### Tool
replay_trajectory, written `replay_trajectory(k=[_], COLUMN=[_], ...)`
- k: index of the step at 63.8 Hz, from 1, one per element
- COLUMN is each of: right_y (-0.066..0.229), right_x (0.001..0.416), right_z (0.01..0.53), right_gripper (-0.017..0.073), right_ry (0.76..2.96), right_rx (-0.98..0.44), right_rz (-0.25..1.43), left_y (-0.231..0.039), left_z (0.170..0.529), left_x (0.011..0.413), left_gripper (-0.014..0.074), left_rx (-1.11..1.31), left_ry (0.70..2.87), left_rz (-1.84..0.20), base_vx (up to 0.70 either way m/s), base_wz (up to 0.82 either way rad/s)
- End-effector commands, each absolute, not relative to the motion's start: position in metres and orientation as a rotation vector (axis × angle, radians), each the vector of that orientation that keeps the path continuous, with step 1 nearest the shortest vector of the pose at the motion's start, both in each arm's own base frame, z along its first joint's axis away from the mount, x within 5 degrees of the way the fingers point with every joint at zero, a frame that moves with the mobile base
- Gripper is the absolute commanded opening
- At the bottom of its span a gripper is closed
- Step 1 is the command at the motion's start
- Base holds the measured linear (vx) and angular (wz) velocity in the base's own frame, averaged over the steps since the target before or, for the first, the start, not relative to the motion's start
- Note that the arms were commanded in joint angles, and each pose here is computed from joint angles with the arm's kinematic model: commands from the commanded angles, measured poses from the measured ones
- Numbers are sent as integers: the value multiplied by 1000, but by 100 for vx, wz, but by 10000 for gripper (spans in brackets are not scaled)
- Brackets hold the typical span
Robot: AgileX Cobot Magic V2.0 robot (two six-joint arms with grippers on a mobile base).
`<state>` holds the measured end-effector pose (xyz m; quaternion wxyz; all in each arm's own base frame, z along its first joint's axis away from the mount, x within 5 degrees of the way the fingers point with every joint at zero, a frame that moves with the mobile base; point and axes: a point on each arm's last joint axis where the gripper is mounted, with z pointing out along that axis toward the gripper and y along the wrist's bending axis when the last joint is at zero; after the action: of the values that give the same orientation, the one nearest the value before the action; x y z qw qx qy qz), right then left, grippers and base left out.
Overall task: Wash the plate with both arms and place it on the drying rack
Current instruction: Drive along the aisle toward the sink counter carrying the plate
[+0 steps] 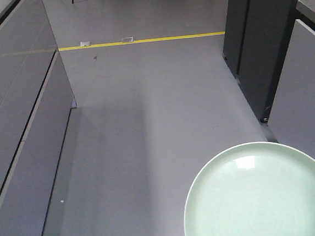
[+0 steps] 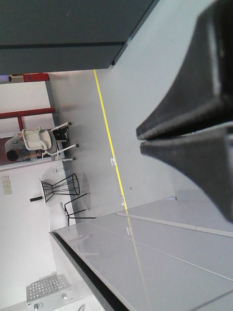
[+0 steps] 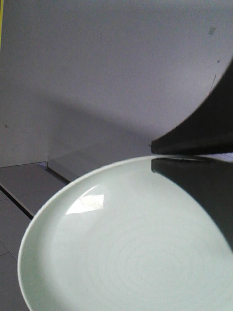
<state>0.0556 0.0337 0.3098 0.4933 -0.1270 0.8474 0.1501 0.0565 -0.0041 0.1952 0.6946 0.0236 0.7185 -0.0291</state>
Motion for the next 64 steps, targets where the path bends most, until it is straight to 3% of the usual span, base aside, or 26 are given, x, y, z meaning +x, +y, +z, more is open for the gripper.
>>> replay_trajectory(k=[1,64], right_y=[33,33], right_x=[59,59], right_z=[322,322], right_gripper=[-4,-4], right_ry=[1981,1981], right_rx=[-274,-274], right_rz=[364,364], left_y=[-5,-5], left_z=[212,212], left_x=[54,54], left_gripper=[-6,-6], left_rx=[49,49], left_ry=[1488,1488], left_rz=[-83,-83], base_vx=[21,20], base_wz=[-3,-3])
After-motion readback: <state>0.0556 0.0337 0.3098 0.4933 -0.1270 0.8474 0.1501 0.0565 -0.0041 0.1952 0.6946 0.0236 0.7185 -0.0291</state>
